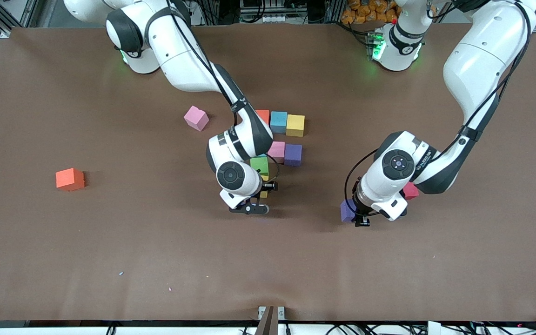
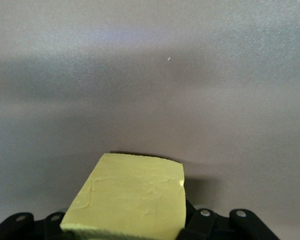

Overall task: Arrange 11 blocks into digit 3
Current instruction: 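Lower yellow onto the cluster with the right gripper while the left gripper carries purple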

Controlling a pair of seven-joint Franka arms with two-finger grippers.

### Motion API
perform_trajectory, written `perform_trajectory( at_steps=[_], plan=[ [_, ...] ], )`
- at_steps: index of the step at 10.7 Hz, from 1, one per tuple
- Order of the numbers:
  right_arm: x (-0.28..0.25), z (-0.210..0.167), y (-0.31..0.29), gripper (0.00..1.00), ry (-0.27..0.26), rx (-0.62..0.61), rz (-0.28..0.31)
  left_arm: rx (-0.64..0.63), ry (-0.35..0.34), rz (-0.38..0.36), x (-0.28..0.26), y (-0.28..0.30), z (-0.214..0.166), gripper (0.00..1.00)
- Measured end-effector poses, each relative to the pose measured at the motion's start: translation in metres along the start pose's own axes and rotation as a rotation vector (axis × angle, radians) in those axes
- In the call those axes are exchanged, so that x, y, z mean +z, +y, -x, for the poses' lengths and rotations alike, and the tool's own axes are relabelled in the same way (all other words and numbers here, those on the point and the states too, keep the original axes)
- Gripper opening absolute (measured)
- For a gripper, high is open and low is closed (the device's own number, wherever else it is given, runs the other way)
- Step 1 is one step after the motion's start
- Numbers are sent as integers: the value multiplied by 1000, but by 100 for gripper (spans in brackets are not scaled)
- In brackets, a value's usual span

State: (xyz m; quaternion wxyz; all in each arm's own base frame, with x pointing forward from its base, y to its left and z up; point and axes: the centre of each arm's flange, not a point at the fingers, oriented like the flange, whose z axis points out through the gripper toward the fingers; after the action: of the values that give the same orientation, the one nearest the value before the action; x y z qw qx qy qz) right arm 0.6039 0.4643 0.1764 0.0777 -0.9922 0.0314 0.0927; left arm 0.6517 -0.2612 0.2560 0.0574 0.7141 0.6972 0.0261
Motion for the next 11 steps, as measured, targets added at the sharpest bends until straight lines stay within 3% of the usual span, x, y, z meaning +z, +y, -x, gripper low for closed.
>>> perform_trajectory(
  at_steps=[11],
  plan=[
    [1,2,-1,55,6,-12,23,95,-16,20,-12,-15,61,59]
  ],
)
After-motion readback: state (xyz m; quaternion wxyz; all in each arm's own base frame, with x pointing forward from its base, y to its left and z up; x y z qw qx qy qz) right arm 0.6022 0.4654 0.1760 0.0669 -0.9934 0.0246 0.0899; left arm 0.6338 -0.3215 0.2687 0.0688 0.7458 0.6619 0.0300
